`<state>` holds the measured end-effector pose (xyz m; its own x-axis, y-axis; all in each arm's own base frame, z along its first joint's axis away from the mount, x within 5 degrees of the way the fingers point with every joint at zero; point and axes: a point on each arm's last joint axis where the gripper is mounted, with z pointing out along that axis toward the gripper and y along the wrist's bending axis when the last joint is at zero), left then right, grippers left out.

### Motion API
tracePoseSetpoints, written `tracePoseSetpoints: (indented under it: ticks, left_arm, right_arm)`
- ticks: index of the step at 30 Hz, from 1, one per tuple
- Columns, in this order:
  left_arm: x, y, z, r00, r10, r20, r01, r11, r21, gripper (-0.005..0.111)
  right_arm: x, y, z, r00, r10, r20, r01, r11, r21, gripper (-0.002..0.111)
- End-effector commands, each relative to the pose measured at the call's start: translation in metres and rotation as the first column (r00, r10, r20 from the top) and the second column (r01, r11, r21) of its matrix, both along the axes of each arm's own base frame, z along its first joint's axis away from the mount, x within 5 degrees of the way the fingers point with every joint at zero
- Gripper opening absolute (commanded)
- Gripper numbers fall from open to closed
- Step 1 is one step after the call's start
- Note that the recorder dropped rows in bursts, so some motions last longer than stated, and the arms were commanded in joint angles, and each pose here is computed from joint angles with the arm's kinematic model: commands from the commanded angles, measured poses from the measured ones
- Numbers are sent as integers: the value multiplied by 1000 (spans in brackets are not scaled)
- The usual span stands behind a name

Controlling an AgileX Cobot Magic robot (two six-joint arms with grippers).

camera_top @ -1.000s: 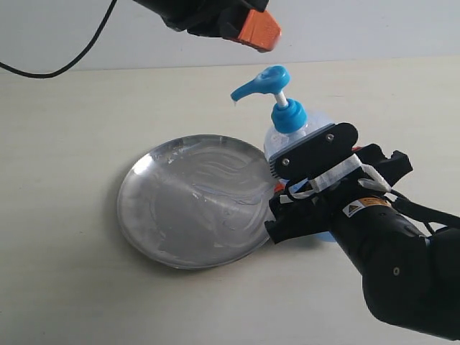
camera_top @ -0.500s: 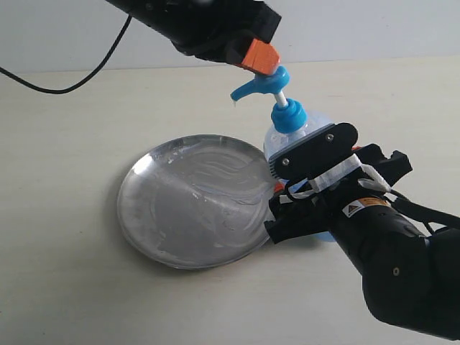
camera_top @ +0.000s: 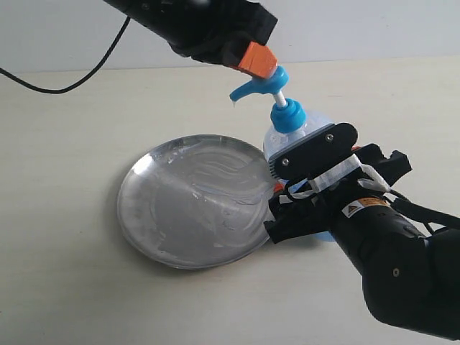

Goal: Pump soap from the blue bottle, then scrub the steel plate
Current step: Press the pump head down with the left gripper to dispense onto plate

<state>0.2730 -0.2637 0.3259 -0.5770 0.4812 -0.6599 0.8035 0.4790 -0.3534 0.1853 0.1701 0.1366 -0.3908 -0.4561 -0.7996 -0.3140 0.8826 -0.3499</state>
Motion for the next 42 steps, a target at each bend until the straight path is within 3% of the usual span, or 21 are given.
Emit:
tracePoseSetpoints:
  ticks: [1, 25, 42]
  left_arm:
    - [-2, -2, -8, 999, -32, -35, 33, 999, 34, 0]
    - [-1, -6, -32, 986, -86, -145, 102, 990, 102, 0]
    - [3, -3, -44, 987, -70, -143, 96, 978, 183, 0]
  right_arm:
    - [2, 2, 6, 997, 26, 67, -26, 1000, -3, 0]
    - [4, 3, 10, 992, 44, 119, -43, 999, -13, 0]
    - [5, 5, 13, 987, 64, 146, -63, 998, -13, 0]
